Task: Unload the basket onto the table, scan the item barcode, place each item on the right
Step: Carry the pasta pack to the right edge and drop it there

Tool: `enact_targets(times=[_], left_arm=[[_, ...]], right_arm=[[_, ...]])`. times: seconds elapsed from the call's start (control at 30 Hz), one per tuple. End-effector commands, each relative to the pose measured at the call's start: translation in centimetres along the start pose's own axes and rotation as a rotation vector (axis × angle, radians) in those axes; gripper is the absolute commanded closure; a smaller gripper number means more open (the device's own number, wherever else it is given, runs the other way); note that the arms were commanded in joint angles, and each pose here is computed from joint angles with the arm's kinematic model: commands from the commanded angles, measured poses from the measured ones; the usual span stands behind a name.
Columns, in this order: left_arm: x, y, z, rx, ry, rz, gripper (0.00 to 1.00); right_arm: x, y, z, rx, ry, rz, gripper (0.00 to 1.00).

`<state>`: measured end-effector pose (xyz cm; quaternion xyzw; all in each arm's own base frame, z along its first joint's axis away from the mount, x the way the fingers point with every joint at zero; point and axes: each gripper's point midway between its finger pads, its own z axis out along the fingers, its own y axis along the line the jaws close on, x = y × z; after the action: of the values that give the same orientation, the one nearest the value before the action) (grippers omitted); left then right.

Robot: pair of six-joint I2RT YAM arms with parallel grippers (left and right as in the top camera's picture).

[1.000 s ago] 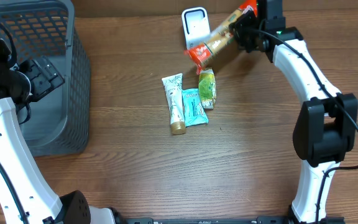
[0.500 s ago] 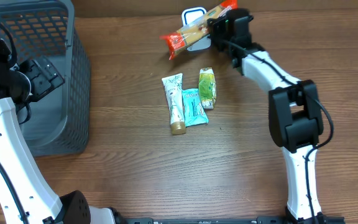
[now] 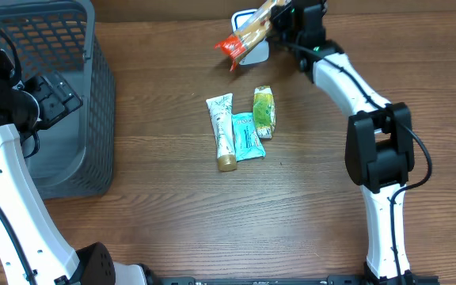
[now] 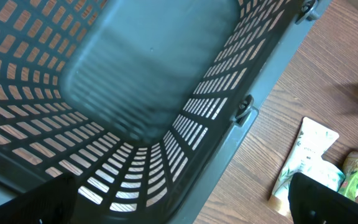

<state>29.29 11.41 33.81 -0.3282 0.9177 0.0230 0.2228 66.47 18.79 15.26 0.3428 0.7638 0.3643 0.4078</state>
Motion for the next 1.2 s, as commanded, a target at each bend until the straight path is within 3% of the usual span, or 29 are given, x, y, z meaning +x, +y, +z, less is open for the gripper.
enact_targets(times=[0.0,0.17,0.3,0.47,0.57,0.77,1.07,1.17], left_arm=[[-0.1,0.1,0.0,-0.01,-0.005,0.021,0.0],[-0.1,0.1,0.0,-0.011,-0.005,0.02,0.0],[-0.1,0.1,0.0,-0.011,-0.005,0.02,0.0],[-0.1,0.1,0.0,-0.01,-0.005,0.02,0.0],[-0.1,0.1,0.0,-0.01,-0.005,0.02,0.0],[-0.1,0.1,0.0,-0.011,-0.005,0.02,0.0],[-0.1,0.1,0.0,-0.011,-0.005,0.02,0.0],[-0.1,0.1,0.0,-0.011,-0.005,0.02,0.0]], right_arm=[[-9.1,9.9,-6.0,-0.183,-0.172,-0.034,0.96],[-14.7,10.2,-10.2,-0.153,-0.24,-0.012,0.96],[-19.7,7.4,-14.4,-0.035,-0.285,0.028,0.96],[-27.3,-5.5,-22.0,0.327,-0.322,0.19,0.96],[-29.3,-13.0,-26.3,0.519,-0.313,0.277,0.96],[-32.4,-23.8,-33.7,0.758,-0.308,0.272,0.96],[-33.7,-33.9,-39.3,0.867,-0.368,0.376,0.96],[-33.6,-36.2,-40.0,0.877,-0.389,0.398,0.92]])
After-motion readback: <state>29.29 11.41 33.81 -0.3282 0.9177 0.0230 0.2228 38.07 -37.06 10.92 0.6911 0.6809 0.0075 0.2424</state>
